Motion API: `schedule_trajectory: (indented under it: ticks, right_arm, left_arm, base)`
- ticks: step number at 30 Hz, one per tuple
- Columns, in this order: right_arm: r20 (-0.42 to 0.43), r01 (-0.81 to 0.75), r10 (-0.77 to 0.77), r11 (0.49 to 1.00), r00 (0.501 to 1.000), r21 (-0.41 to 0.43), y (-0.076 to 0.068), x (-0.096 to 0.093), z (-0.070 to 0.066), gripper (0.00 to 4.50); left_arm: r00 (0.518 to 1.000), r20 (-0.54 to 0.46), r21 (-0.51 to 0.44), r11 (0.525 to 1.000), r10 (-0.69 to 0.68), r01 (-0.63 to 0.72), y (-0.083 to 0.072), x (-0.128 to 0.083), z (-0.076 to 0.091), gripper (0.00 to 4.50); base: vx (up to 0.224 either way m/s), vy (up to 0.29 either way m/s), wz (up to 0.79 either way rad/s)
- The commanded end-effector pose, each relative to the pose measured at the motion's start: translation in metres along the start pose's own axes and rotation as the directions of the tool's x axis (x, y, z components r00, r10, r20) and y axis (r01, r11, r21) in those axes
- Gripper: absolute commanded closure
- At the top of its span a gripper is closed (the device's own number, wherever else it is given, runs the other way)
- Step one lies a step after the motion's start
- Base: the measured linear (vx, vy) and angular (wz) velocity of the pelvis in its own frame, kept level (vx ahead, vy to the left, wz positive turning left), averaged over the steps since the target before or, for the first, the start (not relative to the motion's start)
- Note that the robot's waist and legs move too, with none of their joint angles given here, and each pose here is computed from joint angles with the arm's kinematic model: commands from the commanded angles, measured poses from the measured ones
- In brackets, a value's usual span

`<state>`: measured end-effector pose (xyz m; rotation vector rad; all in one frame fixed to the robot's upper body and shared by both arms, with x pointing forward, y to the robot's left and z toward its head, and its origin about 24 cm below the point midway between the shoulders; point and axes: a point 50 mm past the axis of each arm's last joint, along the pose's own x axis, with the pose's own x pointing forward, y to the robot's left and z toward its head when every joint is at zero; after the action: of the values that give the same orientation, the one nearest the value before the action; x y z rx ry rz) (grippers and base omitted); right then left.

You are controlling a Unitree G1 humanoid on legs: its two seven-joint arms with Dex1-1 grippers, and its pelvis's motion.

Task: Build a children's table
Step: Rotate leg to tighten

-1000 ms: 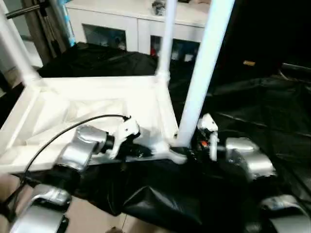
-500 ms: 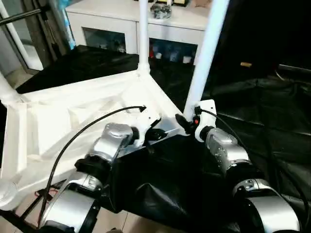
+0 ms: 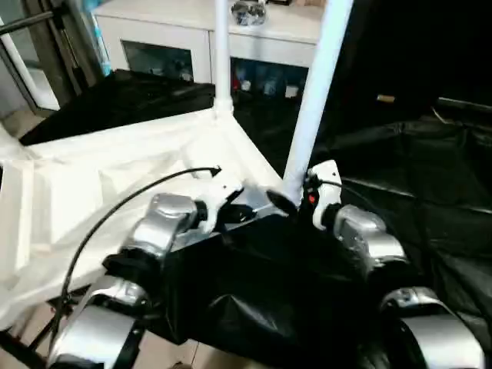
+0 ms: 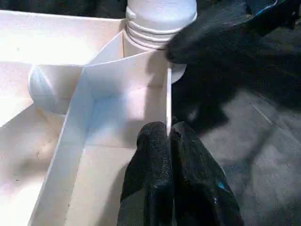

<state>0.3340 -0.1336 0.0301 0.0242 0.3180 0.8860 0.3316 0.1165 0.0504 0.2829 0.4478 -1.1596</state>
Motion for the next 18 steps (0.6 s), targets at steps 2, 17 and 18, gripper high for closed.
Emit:
schedule_trajectory:
  ticks: [2,17,18]
  right_arm:
    - [-0.111,-0.217,0.218,0.976,0.97,0.022,0.019,-0.001,-0.02,0.05]
    - [-0.174,-0.396,0.402,0.916,0.899,0.068,0.022,-0.023,-0.02,0.47]
    - [-0.171,-0.4,0.407,0.914,0.898,0.073,0.022,-0.023,-0.02,0.59]
  left_arm:
    - [0.982,0.032,0.061,0.981,-0.188,0.186,-0.017,0.004,0.009,4.5]
    - [0.948,-0.013,0.06,0.947,-0.317,0.317,-0.02,-0.022,-0.002,4.5]
    - [0.948,-0.013,0.059,0.946,-0.318,0.319,-0.02,-0.022,-0.002,4.5]
  base:
    - [0.0,0.0,0.0]
    - [0.0,0.0,0.0]
    - [0.0,0.0,0.0]
